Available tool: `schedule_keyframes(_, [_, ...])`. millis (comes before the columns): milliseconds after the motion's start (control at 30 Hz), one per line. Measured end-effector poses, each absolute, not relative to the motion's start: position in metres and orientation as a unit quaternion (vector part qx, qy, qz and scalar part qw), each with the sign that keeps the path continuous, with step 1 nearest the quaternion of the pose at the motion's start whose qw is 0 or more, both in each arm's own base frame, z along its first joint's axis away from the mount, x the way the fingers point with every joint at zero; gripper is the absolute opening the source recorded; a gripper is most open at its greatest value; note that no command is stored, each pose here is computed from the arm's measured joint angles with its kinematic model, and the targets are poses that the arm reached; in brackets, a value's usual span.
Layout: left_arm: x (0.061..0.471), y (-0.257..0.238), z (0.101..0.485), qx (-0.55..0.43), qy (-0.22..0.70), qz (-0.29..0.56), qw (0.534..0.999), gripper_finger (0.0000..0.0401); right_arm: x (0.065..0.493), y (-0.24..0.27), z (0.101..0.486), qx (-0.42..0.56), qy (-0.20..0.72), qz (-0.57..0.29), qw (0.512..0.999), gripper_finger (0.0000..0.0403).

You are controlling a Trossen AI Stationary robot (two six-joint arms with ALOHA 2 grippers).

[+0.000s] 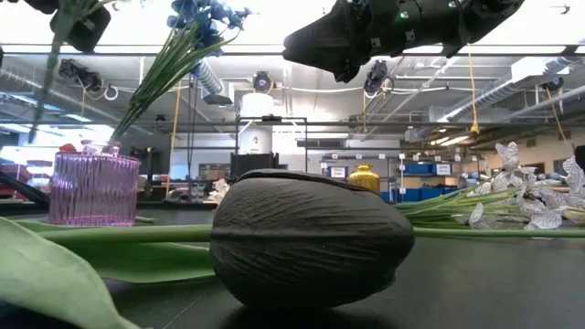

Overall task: Sort flowers into vase by color
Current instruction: Put the blue flowers into the violet vase

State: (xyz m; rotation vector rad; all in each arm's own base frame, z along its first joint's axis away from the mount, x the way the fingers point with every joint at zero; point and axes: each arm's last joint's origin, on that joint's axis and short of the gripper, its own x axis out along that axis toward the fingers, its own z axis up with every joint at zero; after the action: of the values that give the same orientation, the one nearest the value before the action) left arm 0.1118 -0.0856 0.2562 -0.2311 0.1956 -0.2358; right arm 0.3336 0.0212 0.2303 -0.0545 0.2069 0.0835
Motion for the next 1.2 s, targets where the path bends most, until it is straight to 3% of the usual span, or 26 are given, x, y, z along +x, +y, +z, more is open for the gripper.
schedule_keyframes(467, [0.097, -0.068, 0.270, -0.083, 0.032, -0.071, 0.993, 0.0029, 0.334, 0.021, 0.230, -0.028, 0.103, 0.042, 0.993, 0.0153])
schedule_keyframes(1200, [0.087, -0.057, 0.259, -0.070, 0.076, -0.037, 0.994, 0.0029, 0.334, 0.021, 0.230, -0.028, 0.103, 0.042, 0.993, 0.0153])
